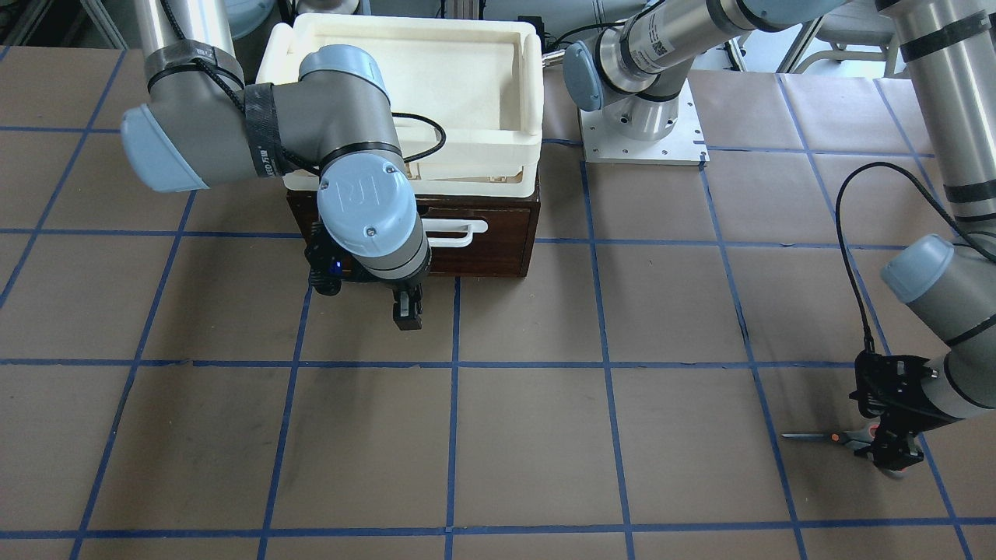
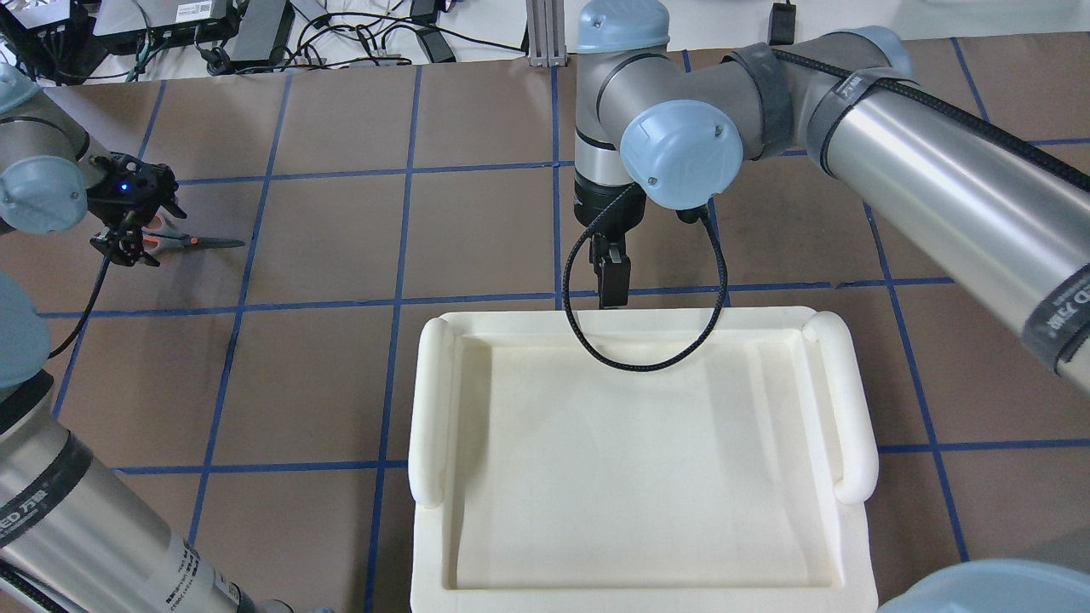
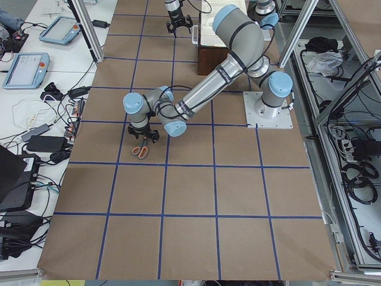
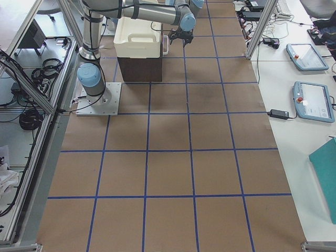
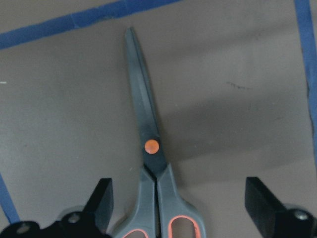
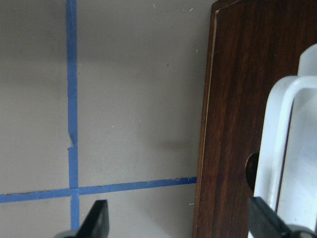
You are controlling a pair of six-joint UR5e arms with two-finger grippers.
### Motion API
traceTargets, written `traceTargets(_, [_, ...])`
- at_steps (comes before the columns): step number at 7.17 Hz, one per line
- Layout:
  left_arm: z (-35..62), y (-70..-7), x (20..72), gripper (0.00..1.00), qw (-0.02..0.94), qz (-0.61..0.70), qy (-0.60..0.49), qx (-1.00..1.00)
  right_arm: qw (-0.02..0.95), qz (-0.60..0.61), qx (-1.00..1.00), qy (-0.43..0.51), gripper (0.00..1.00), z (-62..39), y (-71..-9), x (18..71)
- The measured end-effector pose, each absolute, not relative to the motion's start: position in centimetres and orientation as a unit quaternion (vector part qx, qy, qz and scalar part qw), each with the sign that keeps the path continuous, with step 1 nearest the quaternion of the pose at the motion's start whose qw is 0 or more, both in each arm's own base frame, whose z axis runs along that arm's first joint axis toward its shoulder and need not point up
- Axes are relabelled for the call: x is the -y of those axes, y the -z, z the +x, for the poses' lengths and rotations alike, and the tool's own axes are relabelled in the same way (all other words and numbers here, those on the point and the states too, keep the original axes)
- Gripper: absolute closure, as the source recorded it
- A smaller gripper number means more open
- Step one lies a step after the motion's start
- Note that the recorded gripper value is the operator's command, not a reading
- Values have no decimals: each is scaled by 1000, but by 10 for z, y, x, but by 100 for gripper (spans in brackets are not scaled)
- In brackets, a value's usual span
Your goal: Place scissors in drawer with both arms
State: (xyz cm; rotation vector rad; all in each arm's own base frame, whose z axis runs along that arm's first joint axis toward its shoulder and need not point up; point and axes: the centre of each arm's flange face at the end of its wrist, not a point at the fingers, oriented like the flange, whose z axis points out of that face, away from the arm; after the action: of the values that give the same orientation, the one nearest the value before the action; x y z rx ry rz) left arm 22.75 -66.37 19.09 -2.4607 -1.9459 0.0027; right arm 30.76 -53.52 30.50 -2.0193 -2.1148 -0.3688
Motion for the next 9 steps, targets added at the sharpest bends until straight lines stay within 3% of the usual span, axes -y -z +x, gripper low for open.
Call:
traceTargets(5, [228,-169,669,14,-7,-781,-3,625,131,-704,684,137,0,307,-305,532])
traceTargets(7, [227,-167,670,26,-6,-779,-2,628,139,-706,680,140,0,307,-299,531])
traceTargets(9, [227,-166,670,53,-7,-779,-2,627,152,-705,677,147,0,306,-295,527])
